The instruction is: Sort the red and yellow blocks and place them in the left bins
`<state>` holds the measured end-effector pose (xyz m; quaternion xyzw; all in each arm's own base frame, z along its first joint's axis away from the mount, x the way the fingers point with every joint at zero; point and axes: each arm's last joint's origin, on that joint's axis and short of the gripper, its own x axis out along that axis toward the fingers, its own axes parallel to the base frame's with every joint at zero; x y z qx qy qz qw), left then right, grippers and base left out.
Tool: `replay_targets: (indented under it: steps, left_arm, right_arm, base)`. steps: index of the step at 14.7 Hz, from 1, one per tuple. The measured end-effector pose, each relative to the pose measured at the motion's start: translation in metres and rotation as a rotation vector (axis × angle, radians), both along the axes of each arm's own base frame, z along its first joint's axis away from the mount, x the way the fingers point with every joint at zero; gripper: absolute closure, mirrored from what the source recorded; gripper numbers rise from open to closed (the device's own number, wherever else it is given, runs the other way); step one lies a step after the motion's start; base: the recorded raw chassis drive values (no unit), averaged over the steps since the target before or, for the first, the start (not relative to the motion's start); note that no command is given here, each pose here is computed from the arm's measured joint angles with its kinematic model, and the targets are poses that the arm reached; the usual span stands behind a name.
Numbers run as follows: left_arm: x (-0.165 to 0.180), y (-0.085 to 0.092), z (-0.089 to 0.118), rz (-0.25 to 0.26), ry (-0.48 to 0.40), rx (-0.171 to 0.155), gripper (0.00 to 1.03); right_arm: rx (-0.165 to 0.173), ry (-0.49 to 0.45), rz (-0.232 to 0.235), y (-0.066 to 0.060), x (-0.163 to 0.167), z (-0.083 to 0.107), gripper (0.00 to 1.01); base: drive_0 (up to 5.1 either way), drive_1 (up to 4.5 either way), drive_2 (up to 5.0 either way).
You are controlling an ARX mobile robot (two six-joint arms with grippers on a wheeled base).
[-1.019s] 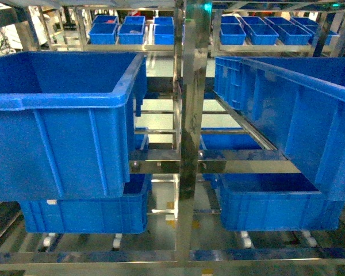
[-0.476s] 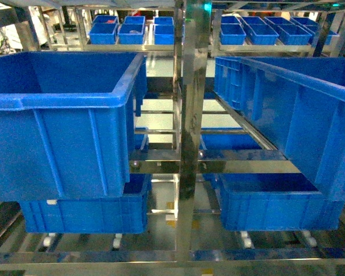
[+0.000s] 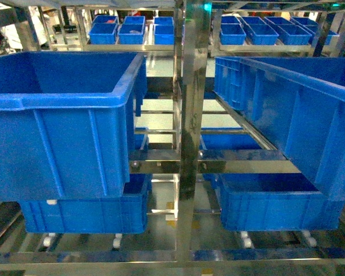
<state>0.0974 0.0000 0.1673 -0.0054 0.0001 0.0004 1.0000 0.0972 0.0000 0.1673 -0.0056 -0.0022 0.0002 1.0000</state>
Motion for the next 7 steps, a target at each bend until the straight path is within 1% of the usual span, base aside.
replay_targets:
  steps: [7]
  left_arm:
    - [0.0,0.0,0.0,0.0,0.0,0.0,0.05]
  right_arm:
    - [0.0,0.0,0.0,0.0,0.0,0.0,0.03]
  base:
    - [0.0,0.0,0.0]
